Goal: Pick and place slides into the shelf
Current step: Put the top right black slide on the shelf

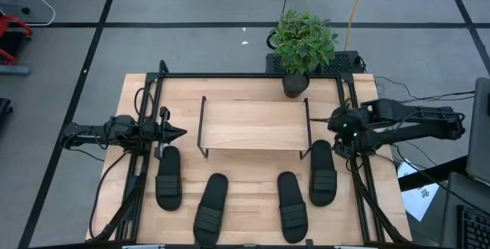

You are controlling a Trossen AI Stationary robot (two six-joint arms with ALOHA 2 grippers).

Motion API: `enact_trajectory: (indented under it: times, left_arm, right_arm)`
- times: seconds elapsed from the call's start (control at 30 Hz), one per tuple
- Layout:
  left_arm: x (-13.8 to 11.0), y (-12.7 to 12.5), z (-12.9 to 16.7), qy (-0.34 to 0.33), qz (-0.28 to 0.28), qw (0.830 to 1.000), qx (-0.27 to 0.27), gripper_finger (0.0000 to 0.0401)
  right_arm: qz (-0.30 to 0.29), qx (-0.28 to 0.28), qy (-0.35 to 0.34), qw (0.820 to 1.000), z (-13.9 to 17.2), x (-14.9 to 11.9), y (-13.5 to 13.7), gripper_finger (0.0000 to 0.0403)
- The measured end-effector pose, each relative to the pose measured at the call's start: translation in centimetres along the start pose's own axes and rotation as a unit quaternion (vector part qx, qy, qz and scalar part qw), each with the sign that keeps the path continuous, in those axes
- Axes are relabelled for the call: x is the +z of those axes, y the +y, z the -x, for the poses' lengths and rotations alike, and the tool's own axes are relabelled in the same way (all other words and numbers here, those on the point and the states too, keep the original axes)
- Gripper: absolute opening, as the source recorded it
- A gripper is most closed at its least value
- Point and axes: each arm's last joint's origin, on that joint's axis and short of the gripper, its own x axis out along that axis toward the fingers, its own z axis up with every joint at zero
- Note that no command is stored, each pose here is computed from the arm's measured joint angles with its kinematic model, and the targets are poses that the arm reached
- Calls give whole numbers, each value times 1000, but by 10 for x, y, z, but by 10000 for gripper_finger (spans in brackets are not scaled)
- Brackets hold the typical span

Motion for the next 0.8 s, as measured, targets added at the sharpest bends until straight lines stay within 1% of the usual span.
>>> enact_trajectory:
  times: [0.07,0.17,0.3,0.37,0.47,0.57,0.63,0.7,0.8]
  left_arm:
    - [0,0,0,0,-9,1000,0,1]
    - [0,0,0,0,-11,1000,0,1]
    - [0,0,0,1,-9,1000,0,1]
    - [0,0,0,1,-8,1000,0,1]
    - [-1,0,0,4,-8,1000,0,1]
    - [-1,0,0,3,-8,1000,0,1]
    - [-1,0,0,3,-8,1000,0,1]
    - [-1,0,0,4,-10,1000,0,1]
    - [-2,0,0,8,-17,1000,0,1]
  right_arm:
    - [-14,35,27,999,-14,-3,-2,216]
    - [-21,78,46,996,-34,-9,-5,216]
    - [-25,153,31,987,-49,-11,-6,216]
    - [-33,167,30,985,-56,-13,-7,216]
    - [-40,162,44,985,-65,-19,-12,216]
    - [-48,190,54,979,-74,-22,-13,216]
    - [-44,218,46,974,-77,-20,-12,216]
    - [-33,233,35,971,-79,-17,-11,216]
    - [-16,236,30,971,-79,-17,-10,216]
